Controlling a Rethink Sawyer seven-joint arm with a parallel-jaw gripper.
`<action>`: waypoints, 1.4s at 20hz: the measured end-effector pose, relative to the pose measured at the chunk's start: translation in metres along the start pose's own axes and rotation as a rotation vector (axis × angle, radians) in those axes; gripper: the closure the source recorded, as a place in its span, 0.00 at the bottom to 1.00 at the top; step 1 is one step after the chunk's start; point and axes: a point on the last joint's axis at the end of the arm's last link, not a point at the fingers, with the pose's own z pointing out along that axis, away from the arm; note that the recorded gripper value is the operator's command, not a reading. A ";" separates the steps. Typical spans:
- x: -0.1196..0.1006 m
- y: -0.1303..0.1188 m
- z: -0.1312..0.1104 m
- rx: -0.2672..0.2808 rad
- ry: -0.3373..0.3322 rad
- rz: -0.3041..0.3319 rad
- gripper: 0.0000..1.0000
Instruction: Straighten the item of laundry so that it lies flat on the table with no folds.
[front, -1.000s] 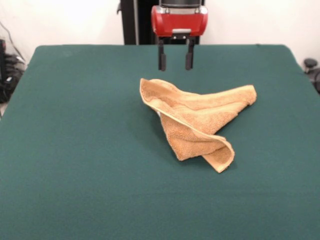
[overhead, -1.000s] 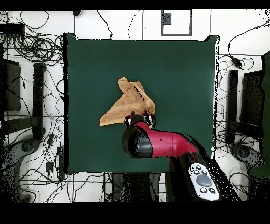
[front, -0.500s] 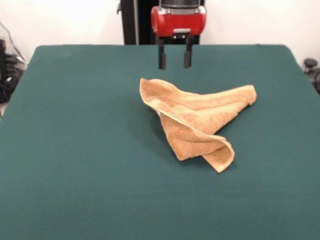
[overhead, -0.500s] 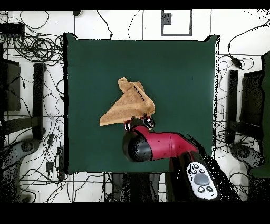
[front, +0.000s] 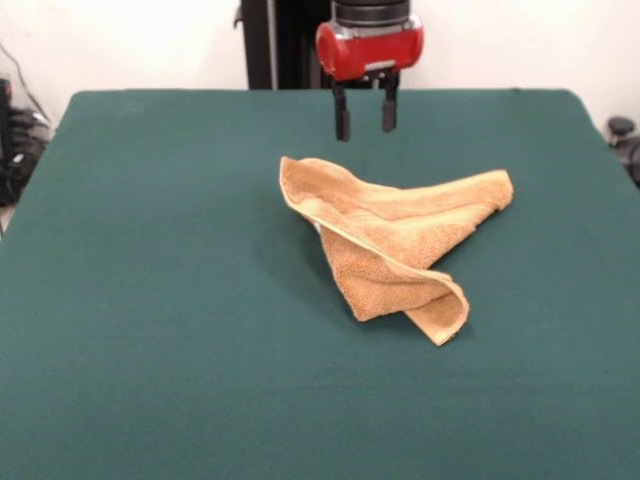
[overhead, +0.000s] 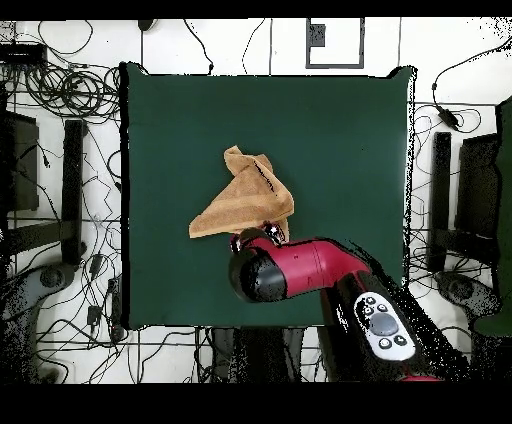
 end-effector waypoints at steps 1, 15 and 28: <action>0.000 0.001 0.000 -0.006 0.006 -0.010 0.00; -0.006 0.006 0.007 -0.070 0.001 -0.121 0.00; -0.001 0.001 0.015 -0.159 0.074 -0.142 0.00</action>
